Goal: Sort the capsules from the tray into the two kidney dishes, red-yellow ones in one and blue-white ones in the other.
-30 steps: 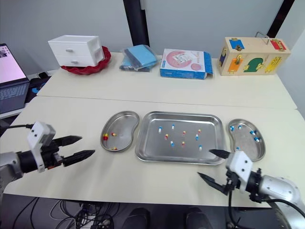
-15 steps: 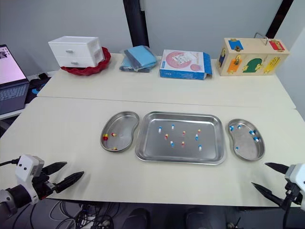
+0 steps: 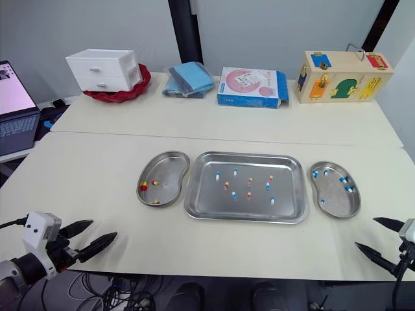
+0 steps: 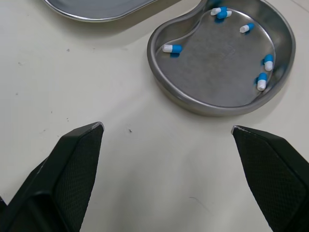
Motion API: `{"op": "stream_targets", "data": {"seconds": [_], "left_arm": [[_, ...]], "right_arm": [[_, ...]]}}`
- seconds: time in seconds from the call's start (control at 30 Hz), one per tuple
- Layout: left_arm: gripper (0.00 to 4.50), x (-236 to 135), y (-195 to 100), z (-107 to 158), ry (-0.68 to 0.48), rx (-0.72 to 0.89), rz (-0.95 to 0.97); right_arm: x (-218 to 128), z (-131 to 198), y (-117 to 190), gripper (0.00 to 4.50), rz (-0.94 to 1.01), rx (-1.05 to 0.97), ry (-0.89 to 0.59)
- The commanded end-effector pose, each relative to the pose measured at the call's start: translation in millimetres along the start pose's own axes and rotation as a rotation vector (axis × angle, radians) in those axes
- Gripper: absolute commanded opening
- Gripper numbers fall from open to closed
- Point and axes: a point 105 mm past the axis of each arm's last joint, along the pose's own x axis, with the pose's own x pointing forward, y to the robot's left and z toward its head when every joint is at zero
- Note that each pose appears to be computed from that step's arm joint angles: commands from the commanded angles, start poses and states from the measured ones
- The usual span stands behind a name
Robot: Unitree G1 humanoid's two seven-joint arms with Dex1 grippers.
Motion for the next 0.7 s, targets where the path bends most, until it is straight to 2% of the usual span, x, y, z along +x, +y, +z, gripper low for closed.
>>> {"op": "stream_targets", "data": {"seconds": [0.03, 0.3, 0.43, 0.53, 0.7], "left_arm": [[4.46, 1, -15, 12, -0.026, 0.040, -0.087], [4.46, 19, -62, 32, -0.090, 0.066, -0.300], [4.46, 30, -87, 46, -0.196, 0.093, -0.369], [4.46, 34, -102, 50, -0.266, 0.077, -0.410], [4.46, 45, -113, 47, -0.312, 0.091, -0.441]], "right_arm": [[0, 6, 0, 4.50, 0.007, -0.043, -0.005], [1, 9, 4, 4.50, 0.023, -0.053, -0.002], [-1, 10, 8, 4.50, 0.033, -0.052, -0.002], [0, 12, 18, 4.50, 0.070, -0.056, 0.004], [5, 19, 47, 4.50, 0.165, -0.055, -0.016]]}}
